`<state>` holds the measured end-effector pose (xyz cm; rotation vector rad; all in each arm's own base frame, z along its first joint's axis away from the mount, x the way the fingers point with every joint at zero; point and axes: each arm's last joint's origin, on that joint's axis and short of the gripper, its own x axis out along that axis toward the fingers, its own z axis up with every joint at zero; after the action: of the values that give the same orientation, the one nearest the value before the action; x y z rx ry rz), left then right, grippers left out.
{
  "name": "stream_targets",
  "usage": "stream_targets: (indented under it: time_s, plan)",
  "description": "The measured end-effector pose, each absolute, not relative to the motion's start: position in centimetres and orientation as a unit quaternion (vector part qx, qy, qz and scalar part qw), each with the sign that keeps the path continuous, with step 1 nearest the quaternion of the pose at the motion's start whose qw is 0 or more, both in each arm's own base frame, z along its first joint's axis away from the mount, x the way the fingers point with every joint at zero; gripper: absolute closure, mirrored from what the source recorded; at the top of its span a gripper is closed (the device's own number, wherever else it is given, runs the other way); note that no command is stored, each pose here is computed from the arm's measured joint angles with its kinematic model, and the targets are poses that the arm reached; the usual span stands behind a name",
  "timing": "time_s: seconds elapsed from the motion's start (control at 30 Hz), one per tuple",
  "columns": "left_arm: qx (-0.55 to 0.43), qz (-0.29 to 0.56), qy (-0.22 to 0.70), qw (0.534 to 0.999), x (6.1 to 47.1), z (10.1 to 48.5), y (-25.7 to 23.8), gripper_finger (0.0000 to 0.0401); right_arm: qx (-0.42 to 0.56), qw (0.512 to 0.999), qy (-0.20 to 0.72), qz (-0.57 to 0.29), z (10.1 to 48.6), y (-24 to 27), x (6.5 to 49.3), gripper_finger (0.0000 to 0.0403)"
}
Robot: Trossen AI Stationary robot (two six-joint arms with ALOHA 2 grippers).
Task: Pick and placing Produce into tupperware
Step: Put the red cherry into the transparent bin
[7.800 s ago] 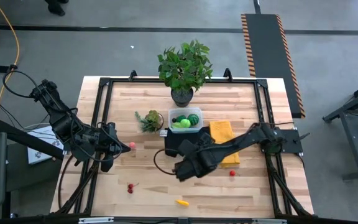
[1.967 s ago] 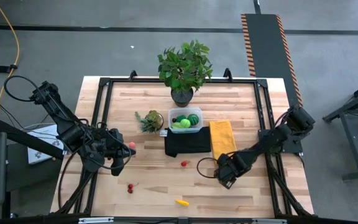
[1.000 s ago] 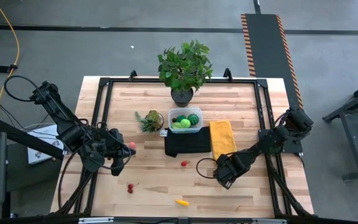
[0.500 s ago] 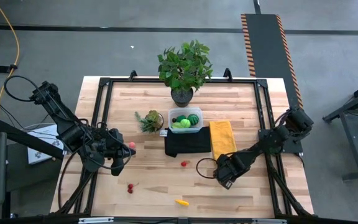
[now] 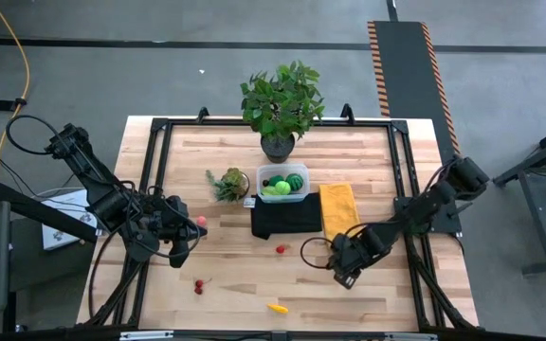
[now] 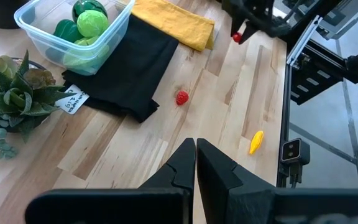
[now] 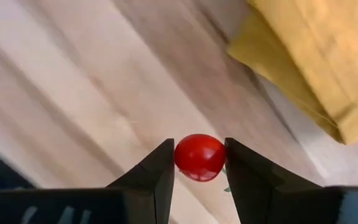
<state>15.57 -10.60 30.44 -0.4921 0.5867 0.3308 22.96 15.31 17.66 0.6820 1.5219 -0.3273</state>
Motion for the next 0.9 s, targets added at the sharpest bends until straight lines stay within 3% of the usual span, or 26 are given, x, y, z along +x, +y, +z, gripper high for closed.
stream_targets:
  time_s: [0.9]
  plan:
    - [-0.24, 0.16, 0.284, 0.914, 15.6, 30.5, -10.6, 0.0396, 0.39, 0.802, 0.446, 0.076, 21.6, 14.6, 29.2, 0.0284]
